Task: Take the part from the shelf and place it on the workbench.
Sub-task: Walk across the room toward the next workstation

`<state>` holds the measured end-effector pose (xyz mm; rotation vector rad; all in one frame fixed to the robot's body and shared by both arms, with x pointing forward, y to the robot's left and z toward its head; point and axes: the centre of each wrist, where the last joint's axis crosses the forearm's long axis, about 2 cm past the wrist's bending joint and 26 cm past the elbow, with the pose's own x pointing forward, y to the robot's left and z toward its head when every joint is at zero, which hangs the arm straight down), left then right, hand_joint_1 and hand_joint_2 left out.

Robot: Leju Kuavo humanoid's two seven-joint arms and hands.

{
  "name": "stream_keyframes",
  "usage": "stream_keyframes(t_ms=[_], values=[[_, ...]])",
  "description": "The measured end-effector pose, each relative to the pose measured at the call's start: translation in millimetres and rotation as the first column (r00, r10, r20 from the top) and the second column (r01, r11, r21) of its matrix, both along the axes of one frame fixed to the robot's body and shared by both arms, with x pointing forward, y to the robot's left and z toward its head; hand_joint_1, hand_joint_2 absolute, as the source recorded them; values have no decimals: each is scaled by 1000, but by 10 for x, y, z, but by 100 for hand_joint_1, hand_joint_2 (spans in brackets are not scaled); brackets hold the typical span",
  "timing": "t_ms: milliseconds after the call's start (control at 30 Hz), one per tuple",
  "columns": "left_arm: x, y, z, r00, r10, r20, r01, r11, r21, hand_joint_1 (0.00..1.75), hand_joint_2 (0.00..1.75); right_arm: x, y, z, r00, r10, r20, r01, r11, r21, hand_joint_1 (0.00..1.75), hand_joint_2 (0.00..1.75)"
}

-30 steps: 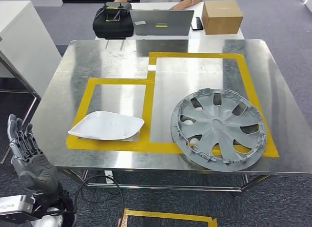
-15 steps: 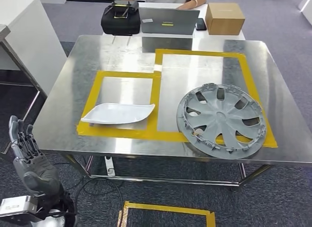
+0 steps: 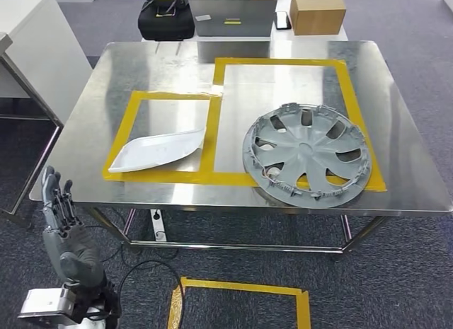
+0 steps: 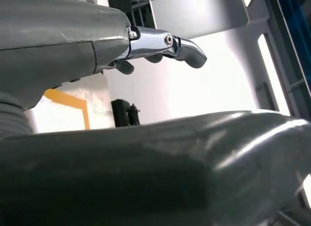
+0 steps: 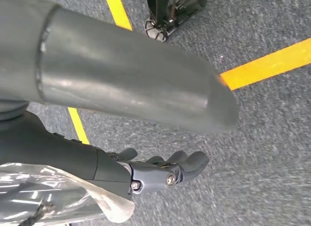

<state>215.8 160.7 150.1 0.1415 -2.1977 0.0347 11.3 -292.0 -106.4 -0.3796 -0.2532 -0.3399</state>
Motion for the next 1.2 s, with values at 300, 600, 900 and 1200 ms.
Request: stream_keyframes(t_ms=[300, 600, 900, 1200], values=[[-82, -120, -45, 998, -58, -26, 58, 998, 32, 0, 0, 38, 36, 2, 1000, 4, 5, -4, 1000, 6, 0, 0], [-96, -176, -54, 997, -75, -30, 76, 996, 34, 0, 0, 51, 53, 3, 1000, 5, 7, -5, 1000, 7, 0, 0], [-96, -184, -76, 997, -76, -33, 77, 996, 46, 0, 0, 79, 25, 4, 1000, 6, 13, -6, 1000, 2, 0, 0], [-98, -174, -96, 997, -70, -34, 72, 996, 58, 0, 0, 77, 33, 1, 1000, 5, 16, -5, 1000, -1, 0, 0]])
